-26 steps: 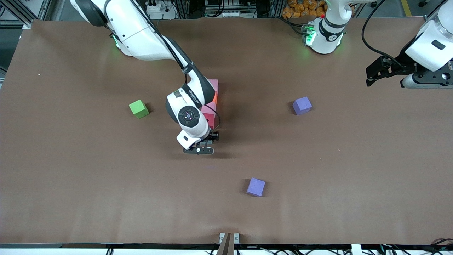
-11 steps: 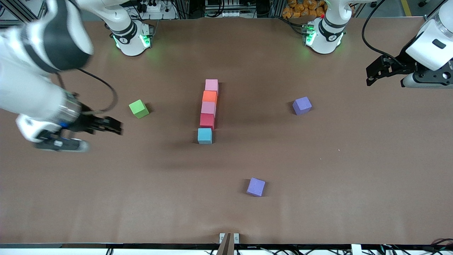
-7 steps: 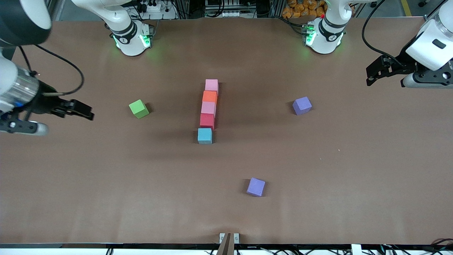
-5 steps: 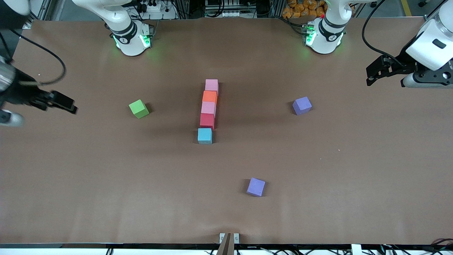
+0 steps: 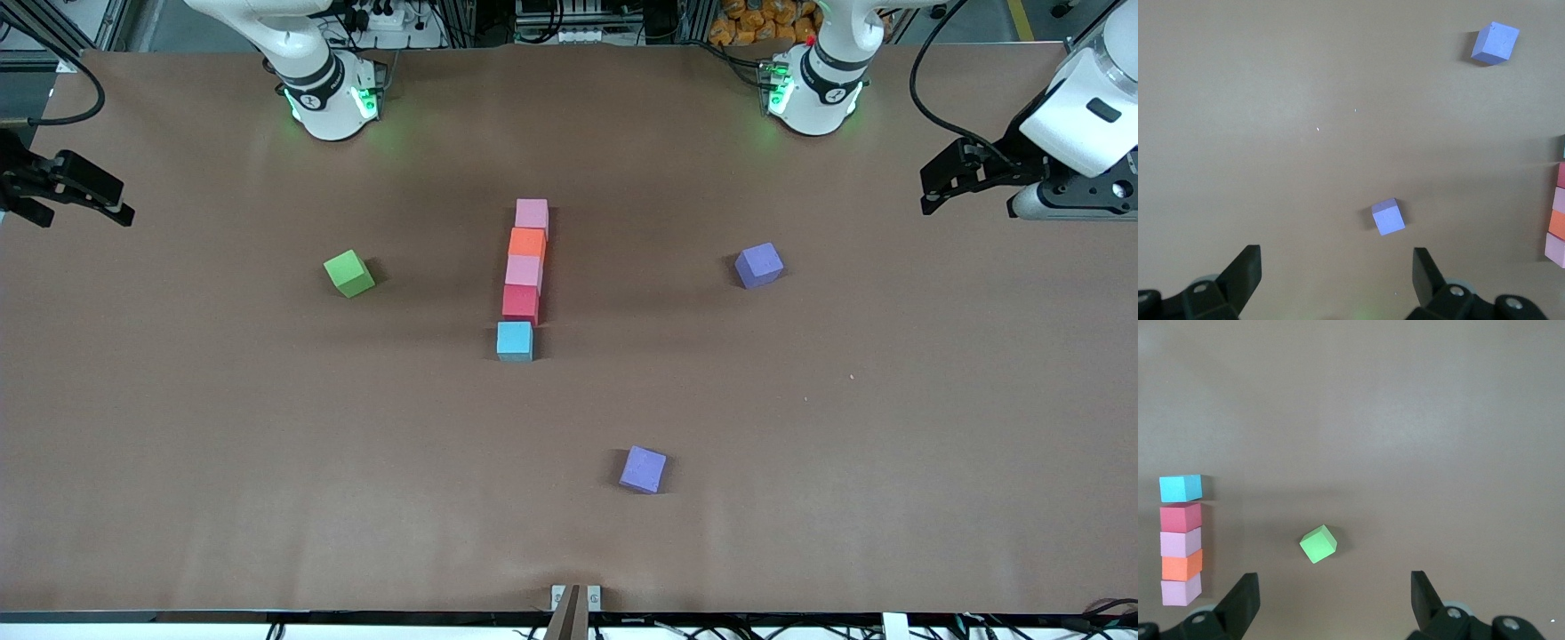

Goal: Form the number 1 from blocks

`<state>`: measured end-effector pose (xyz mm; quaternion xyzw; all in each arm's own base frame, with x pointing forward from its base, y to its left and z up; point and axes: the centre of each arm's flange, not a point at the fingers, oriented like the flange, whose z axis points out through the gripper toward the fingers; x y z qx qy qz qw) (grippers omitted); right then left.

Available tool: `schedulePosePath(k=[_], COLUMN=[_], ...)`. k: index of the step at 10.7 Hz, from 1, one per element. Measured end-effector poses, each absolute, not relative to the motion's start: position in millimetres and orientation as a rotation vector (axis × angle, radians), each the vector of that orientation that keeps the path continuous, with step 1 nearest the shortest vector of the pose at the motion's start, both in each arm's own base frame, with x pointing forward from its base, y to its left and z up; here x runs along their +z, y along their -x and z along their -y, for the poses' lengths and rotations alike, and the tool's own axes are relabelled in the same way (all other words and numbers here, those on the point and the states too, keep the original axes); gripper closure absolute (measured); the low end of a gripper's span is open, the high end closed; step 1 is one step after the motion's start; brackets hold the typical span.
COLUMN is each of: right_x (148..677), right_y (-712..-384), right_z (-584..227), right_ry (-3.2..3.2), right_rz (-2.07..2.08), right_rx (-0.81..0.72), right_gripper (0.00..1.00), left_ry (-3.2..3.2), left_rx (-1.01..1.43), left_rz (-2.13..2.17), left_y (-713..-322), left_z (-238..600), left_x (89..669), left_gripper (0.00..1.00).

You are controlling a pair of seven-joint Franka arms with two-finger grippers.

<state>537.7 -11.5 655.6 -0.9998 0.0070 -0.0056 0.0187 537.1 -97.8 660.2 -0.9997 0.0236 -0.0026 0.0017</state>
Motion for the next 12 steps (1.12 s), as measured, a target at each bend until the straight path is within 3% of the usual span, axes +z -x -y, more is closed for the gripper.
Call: schedulePosePath(k=[12], right_x=[646], right_y=[-543], right_z=[42], right_ry=[3.116], right_rz=[-0.092], right_rx=[-0.040], right_gripper=[0.00], left_ry=[3.137], left_rx=[-0.005], left_rz=[-0.071], left_y=[-537], left_z=[97], left_x=[660], left_gripper=[0.00])
